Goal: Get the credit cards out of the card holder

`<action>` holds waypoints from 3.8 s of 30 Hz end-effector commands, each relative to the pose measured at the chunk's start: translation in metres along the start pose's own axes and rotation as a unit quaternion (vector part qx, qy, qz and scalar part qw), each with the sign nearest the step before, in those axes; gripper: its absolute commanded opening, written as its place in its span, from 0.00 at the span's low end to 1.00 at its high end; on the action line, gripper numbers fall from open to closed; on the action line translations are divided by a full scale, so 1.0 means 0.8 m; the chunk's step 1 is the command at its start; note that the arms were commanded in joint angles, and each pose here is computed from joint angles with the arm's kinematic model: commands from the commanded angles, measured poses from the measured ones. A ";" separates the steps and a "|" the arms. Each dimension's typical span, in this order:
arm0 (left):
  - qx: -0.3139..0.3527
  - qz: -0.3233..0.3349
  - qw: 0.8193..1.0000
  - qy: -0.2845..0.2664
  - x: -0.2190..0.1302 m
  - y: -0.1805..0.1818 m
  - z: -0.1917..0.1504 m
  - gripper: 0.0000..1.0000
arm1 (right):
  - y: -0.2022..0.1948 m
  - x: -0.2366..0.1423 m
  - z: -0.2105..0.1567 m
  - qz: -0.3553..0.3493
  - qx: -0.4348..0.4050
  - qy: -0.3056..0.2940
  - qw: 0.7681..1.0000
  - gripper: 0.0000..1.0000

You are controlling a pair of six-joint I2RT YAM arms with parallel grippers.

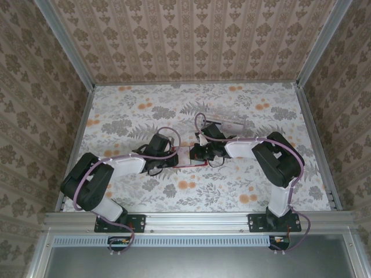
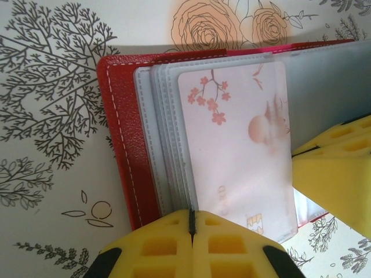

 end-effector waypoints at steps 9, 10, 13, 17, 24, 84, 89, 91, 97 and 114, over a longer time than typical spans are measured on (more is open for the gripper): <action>-0.010 0.056 0.998 0.037 0.009 0.029 -0.024 0.02 | -0.014 -0.021 0.006 0.011 0.013 -0.009 1.000 0.00; -0.010 0.057 0.998 0.037 0.010 0.029 -0.024 0.01 | -0.014 -0.022 0.006 0.011 0.012 -0.009 1.000 0.00; -0.009 0.053 0.998 0.037 0.010 0.026 -0.023 0.01 | -0.013 -0.022 0.007 0.012 0.012 -0.013 1.000 0.00; -0.008 0.052 0.998 0.038 0.010 0.025 -0.023 0.01 | 0.000 -0.019 0.009 0.045 0.006 -0.013 0.999 0.13; -0.009 0.052 0.998 0.041 0.012 0.026 -0.023 0.01 | 0.004 -0.008 0.009 0.052 0.005 -0.004 0.999 0.16; 0.001 0.032 0.999 0.027 0.000 0.010 -0.012 0.06 | -0.025 -0.134 0.002 0.026 0.008 -0.068 0.997 0.00; 0.009 -0.011 1.000 0.004 -0.018 -0.018 0.005 0.26 | 0.006 -0.185 0.007 -0.010 -0.050 -0.091 0.995 0.00; 0.013 -0.030 0.999 -0.010 -0.031 -0.030 0.013 0.34 | 0.014 -0.204 0.009 -0.038 -0.079 -0.099 0.991 0.00; 0.030 -0.073 0.995 -0.068 -0.086 -0.056 0.028 0.70 | 0.021 -0.252 0.021 -0.148 -0.166 -0.116 0.968 0.00; 0.020 -0.111 0.973 -0.203 -0.186 -0.014 -0.014 1.00 | 0.000 -0.276 0.069 -0.365 -0.544 -0.038 0.755 0.00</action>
Point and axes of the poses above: each hand's point on the last joint's axis, 136 mm out from that joint toward the fingers, its own x axis out along the fingers, its own y axis along the line the jaws close on, z = x × y, the point moved 4 cm from there along -x, back along the fingers, and after that the axes turned 6 degrees about -x, right-handed, at the moved point
